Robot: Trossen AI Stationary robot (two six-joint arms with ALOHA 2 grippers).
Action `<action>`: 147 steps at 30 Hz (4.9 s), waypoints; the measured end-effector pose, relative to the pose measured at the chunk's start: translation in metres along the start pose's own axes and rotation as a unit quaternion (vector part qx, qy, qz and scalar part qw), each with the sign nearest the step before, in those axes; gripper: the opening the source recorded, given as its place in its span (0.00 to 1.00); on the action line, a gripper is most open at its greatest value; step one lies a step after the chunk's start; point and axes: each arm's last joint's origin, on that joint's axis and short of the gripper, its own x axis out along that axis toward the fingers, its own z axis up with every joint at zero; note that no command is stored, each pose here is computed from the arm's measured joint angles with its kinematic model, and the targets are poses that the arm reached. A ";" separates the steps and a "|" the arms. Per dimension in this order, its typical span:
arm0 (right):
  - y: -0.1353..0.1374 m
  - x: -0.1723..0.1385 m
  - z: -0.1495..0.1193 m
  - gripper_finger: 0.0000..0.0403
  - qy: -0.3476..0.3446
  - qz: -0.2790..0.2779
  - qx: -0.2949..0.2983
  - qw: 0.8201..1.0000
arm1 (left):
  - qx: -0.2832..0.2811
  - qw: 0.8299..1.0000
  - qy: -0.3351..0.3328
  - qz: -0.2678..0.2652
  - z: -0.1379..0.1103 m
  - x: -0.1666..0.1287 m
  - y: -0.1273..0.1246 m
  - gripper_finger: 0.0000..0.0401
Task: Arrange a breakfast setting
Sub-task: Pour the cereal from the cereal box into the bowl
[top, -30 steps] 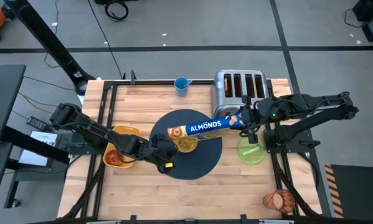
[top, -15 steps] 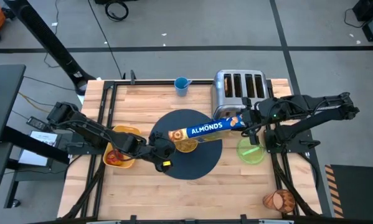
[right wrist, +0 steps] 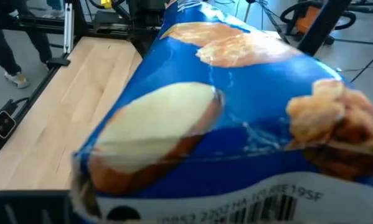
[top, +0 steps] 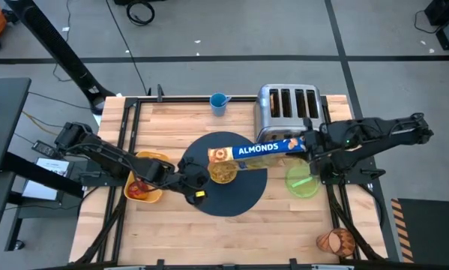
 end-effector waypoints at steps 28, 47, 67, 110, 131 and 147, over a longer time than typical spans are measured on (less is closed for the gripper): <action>-0.002 -0.003 -0.071 0.36 -0.109 -0.012 0.083 0.991 | -0.012 1.000 -0.021 -0.001 0.010 -0.014 0.006 0.02; 0.000 0.007 -0.103 0.31 -0.175 0.000 0.103 0.979 | -0.005 0.999 -0.049 0.005 0.022 -0.008 0.012 0.02; -0.002 0.002 -0.128 0.28 -0.224 -0.006 0.104 0.969 | -0.013 0.999 -0.052 0.001 0.023 -0.009 0.011 0.02; -0.004 -0.020 -0.098 0.25 -0.209 0.025 0.092 0.973 | -0.032 0.978 -0.192 -0.076 0.059 -0.070 0.013 0.02; 0.001 0.006 -0.041 0.25 -0.079 0.008 0.051 0.996 | -0.020 0.996 -0.088 -0.013 0.034 -0.061 0.022 0.02; 0.003 0.010 -0.024 0.25 -0.061 0.017 0.049 0.997 | -0.015 0.996 -0.087 -0.012 0.033 -0.061 0.022 0.02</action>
